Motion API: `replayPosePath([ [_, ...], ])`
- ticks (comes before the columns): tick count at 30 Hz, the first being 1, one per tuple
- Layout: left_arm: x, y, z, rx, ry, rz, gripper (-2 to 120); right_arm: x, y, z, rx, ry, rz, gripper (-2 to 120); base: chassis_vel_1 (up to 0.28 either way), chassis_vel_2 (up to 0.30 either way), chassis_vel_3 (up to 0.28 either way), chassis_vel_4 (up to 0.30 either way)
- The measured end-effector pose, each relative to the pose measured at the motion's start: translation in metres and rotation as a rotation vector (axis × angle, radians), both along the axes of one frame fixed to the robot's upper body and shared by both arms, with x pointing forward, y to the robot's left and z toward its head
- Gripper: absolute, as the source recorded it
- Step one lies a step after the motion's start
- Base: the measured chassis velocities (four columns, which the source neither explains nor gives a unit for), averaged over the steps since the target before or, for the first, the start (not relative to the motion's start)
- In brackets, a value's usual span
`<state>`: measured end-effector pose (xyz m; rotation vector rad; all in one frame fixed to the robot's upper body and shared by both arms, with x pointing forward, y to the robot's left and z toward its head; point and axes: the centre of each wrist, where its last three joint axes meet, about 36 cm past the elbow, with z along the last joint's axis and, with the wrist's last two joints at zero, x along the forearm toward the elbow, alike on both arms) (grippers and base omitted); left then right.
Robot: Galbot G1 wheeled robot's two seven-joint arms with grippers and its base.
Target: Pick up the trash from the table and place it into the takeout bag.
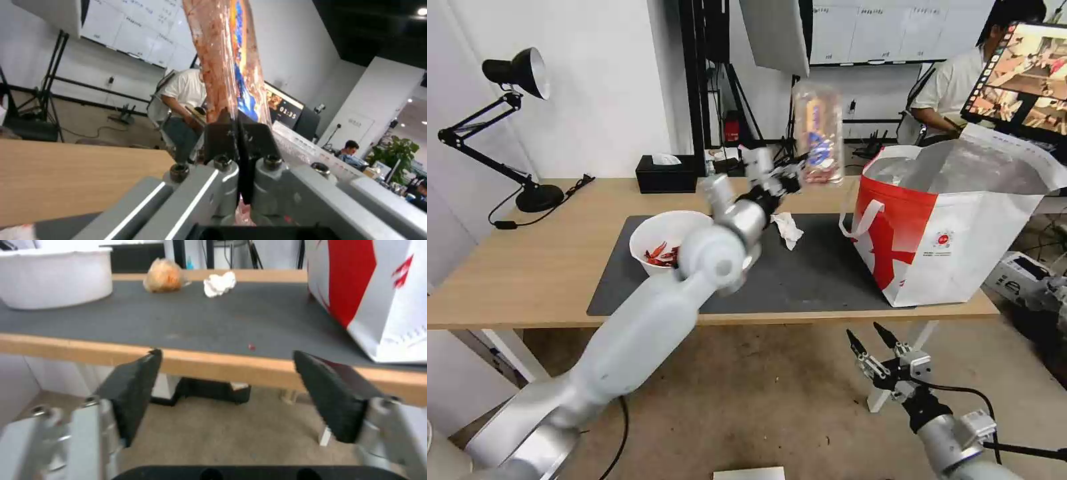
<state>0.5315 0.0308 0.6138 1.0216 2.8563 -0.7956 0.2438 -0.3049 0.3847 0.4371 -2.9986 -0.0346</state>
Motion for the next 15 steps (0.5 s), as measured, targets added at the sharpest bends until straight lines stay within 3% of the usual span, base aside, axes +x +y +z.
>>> replayPosePath([
  [5, 0.013, -0.036, 0.01, 0.018, -0.015, -0.016, 0, -0.006, 0.004, -0.005, -0.008, 0.006, 0.013, 99, 0.0, 0.0, 0.0, 0.0],
  [8, 0.015, -0.052, 0.012, 0.032, -0.026, -0.024, 0, -0.007, 0.006, -0.007, -0.01, 0.008, 0.018, 100, 0.0, 0.0, 0.0, 0.0],
  [10, 0.018, -0.071, 0.01, 0.093, -0.073, -0.026, 0, -0.008, 0.012, -0.005, -0.018, 0.003, 0.047, 100, 0.0, 0.0, 0.0, 0.0],
  [15, 0.018, -0.097, 0.012, 0.162, -0.149, -0.016, 0, -0.007, 0.019, -0.006, -0.027, 0.001, 0.078, 100, 0.0, 0.0, 0.0, 0.0],
])
